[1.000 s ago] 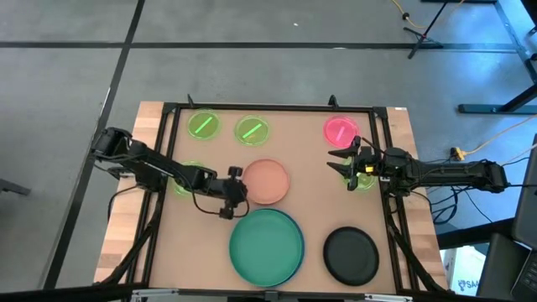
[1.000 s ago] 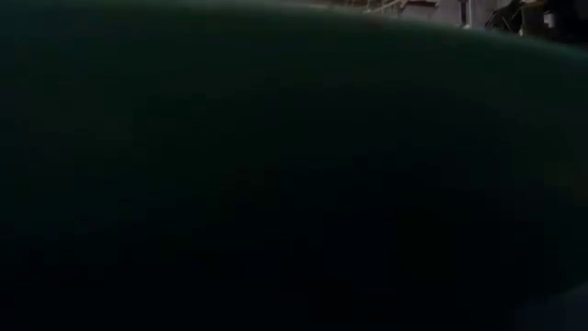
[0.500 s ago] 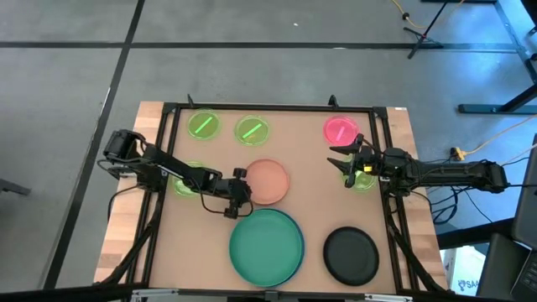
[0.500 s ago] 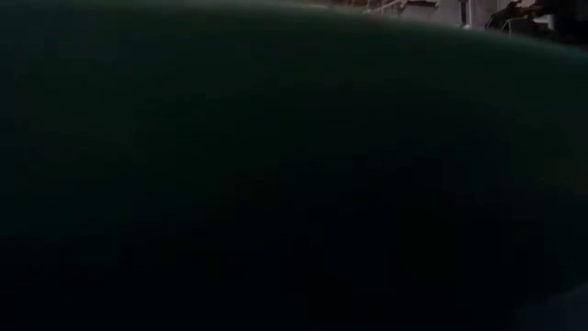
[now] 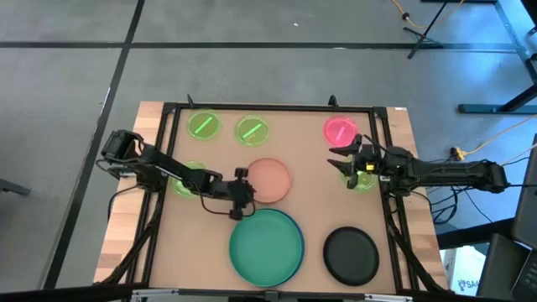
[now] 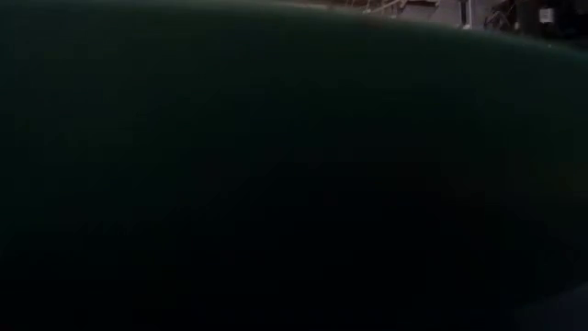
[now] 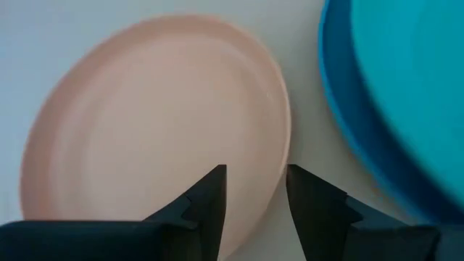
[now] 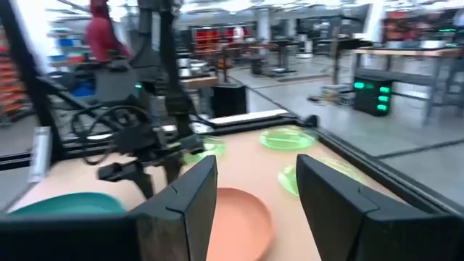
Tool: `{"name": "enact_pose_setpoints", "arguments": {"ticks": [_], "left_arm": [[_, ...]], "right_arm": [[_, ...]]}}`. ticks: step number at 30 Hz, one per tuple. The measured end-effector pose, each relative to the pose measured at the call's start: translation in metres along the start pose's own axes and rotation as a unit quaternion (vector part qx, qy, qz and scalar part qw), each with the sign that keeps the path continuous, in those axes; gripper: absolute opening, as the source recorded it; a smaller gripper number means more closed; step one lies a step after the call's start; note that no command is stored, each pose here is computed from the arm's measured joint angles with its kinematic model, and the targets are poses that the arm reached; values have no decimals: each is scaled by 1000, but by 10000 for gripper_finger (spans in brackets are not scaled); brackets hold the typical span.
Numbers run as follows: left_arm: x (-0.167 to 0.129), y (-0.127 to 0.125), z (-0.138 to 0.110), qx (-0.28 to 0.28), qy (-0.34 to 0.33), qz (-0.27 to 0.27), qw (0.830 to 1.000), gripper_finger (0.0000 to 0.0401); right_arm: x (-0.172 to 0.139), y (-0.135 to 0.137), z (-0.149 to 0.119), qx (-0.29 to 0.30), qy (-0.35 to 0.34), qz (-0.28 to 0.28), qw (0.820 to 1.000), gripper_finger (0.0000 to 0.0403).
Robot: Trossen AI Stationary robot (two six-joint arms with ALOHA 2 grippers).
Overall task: Stack plastic plates
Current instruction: Stack the black plate on top of the dark green plate
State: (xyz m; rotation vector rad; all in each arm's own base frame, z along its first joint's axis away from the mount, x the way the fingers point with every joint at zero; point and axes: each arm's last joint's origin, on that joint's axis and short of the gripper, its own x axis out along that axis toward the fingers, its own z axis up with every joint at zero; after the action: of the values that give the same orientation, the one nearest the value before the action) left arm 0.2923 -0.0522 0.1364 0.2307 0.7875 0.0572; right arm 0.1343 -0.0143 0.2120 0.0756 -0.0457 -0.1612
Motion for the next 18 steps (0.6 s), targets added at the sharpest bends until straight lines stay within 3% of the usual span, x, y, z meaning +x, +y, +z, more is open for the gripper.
{"name": "enact_pose_setpoints", "arguments": {"ticks": [8, 18], "left_arm": [[-9, -24, -4, -9, -62, 69, 996, 137], [-49, -61, 9, -31, -156, 5, 987, 137]], "right_arm": [[6, 15, -2, 25, 54, 68, 996, 182], [24, 65, -6, 13, 127, 88, 988, 182]]}}
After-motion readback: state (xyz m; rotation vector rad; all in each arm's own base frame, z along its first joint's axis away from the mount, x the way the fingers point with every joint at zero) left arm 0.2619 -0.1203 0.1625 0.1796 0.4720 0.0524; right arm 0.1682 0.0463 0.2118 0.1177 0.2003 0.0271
